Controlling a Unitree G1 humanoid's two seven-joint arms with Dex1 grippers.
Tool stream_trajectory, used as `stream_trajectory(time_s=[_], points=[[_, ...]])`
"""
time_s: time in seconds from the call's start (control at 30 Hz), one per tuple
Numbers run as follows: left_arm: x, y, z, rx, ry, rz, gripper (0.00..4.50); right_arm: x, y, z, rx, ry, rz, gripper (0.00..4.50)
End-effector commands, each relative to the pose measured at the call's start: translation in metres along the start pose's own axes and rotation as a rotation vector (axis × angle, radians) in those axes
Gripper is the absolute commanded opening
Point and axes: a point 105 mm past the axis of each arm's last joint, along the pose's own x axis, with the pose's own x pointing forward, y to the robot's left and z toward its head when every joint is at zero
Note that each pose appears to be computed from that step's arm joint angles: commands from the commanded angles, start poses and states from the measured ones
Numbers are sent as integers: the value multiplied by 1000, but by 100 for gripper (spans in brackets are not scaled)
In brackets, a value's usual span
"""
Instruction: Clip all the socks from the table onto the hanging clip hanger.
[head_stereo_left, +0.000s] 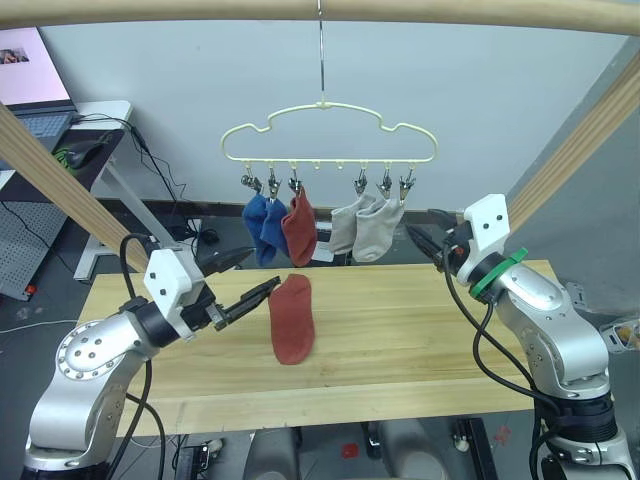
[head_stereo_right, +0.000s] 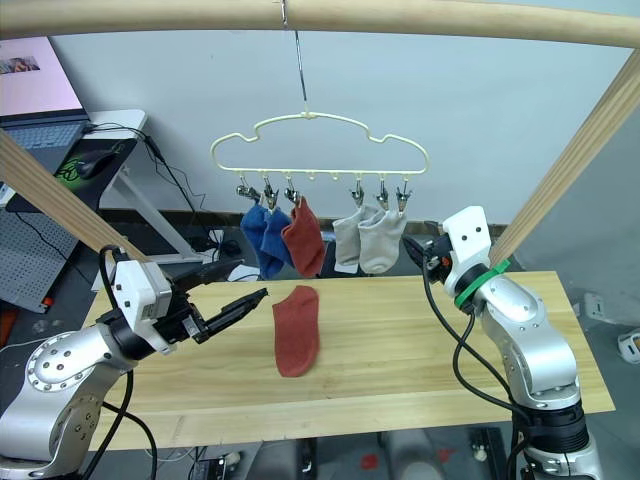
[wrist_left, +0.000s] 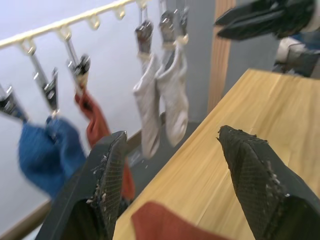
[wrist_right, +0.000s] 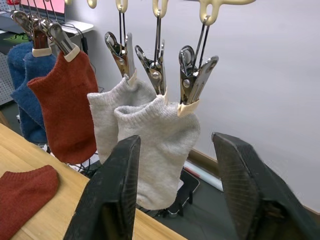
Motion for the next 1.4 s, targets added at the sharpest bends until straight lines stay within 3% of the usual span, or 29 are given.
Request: stream_trajectory(time_s=[0.03,0.6,1.4], points=[[5,-4,12,17,-47,-19,316,2,1,13,-19,-48,-11,251],[15,-3,15,20,-65,-45,316,35,1,19,88,-61,-139,251],[18,-4,13,20,-55,-52,316,54,-4,32,29,-123,-272,251]])
